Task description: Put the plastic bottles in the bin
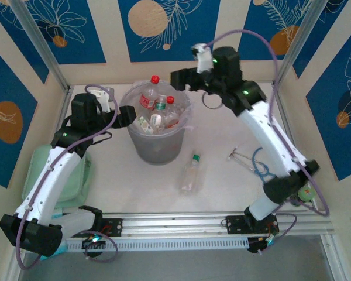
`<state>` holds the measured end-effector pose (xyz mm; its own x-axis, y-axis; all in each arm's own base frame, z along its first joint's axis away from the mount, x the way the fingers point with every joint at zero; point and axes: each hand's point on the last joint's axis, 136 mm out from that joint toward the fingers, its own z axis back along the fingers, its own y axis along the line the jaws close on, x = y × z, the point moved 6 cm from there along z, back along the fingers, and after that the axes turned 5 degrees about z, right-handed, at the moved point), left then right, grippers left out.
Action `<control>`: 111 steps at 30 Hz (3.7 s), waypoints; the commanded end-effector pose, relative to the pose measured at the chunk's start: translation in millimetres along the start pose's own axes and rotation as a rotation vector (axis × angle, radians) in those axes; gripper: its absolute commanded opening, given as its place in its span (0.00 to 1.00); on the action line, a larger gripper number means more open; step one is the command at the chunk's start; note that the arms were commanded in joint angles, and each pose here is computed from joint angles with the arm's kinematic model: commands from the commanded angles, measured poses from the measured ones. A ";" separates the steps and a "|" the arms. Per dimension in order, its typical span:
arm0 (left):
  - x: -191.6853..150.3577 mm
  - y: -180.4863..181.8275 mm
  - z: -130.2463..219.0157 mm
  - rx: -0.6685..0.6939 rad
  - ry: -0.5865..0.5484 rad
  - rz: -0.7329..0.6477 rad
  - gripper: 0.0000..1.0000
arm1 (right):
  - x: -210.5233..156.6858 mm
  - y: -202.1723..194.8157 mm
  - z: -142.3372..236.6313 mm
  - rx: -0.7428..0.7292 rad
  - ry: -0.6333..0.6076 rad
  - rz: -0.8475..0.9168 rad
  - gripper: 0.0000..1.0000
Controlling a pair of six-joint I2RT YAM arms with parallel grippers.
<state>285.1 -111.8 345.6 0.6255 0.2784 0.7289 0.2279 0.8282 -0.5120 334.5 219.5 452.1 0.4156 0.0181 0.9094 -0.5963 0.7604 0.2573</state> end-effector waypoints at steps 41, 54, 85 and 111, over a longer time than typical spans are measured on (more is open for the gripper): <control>2.8 13.1 4.1 0.116 -0.059 -0.086 0.93 | -373.0 -15.9 -8.8 -0.280 1.008 -0.731 1.00; -1.4 23.0 -6.5 0.142 -0.085 -0.013 0.93 | -368.5 -25.9 0.3 -0.278 1.003 -0.746 0.80; -8.3 22.2 12.2 0.133 -0.128 -0.001 0.93 | -194.7 -94.5 108.4 -0.281 0.523 -0.604 0.46; 22.7 7.2 63.6 0.228 -0.219 -0.090 0.93 | -30.1 77.5 -47.7 0.348 0.421 0.122 0.34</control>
<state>261.9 -75.2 370.3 0.4674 0.3066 0.8291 0.0899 0.9166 -0.3896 318.8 305.5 454.5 0.4904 0.2810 0.8249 -0.8236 0.4589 0.3333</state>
